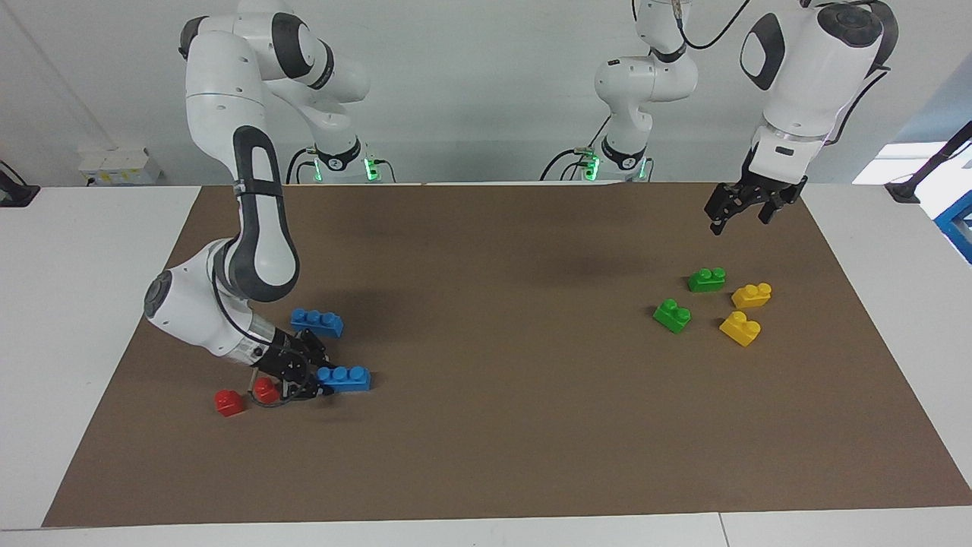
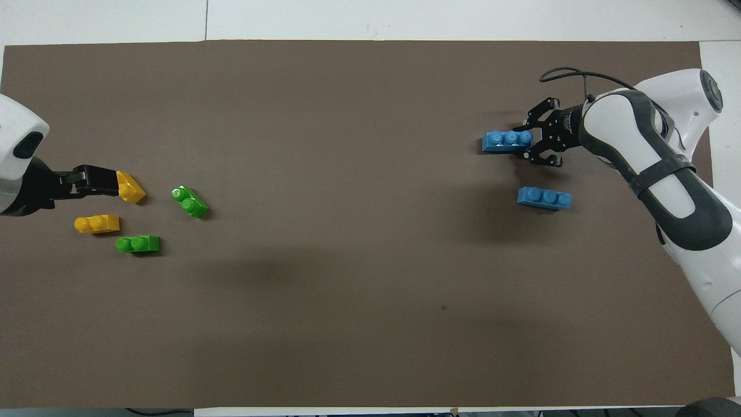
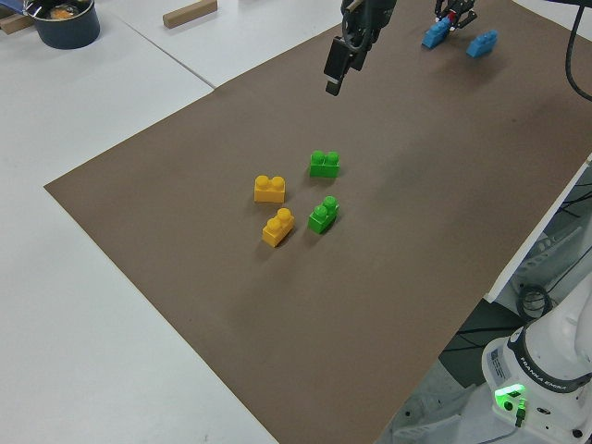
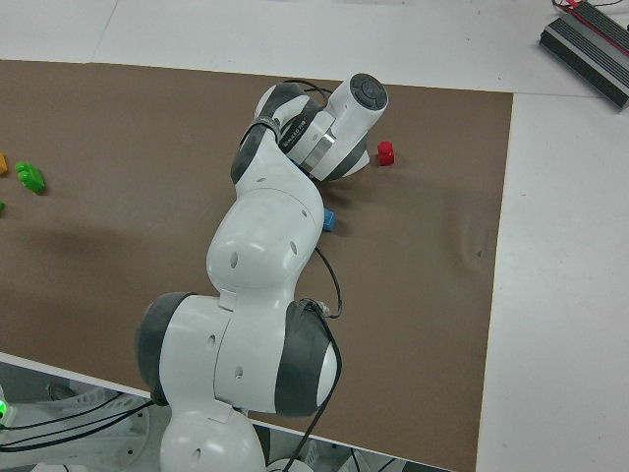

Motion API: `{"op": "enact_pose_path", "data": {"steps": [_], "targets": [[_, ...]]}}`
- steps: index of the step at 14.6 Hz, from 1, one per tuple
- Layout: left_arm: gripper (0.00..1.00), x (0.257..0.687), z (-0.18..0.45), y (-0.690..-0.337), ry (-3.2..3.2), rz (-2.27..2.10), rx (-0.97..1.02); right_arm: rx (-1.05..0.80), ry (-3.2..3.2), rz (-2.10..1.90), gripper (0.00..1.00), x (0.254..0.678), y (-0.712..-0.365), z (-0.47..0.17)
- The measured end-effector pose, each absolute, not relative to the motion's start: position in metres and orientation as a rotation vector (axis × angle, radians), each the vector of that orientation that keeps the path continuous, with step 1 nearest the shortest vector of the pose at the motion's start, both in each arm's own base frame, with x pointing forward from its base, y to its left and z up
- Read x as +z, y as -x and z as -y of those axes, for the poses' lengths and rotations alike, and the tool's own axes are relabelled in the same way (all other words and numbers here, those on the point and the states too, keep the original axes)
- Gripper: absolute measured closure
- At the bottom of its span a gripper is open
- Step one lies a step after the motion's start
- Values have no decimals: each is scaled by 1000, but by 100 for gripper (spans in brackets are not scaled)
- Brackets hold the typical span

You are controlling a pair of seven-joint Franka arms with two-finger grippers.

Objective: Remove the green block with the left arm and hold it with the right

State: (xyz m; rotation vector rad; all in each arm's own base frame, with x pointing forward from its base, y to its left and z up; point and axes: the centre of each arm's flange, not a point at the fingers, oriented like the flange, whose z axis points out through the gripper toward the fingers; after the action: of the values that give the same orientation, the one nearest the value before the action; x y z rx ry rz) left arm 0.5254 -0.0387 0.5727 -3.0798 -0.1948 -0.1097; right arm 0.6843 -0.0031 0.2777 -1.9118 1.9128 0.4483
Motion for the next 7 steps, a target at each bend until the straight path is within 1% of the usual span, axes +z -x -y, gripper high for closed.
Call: {"op": "enact_pose_path", "data": {"steps": [3, 5, 6, 7], "targets": [[0, 571, 39, -523, 3078, 167, -75, 458, 1924, -1889, 10, 296, -683, -1], [0, 571, 41, -521, 3079, 79, -54, 468, 1939, -1858, 10, 324, -680, -4], [0, 572, 43, -520, 3079, 53, -44, 473, 1948, -1839, 8, 341, -678, -6], [0, 574, 44, -520, 3081, 40, -42, 477, 1957, -1820, 10, 361, -674, -6]]}}
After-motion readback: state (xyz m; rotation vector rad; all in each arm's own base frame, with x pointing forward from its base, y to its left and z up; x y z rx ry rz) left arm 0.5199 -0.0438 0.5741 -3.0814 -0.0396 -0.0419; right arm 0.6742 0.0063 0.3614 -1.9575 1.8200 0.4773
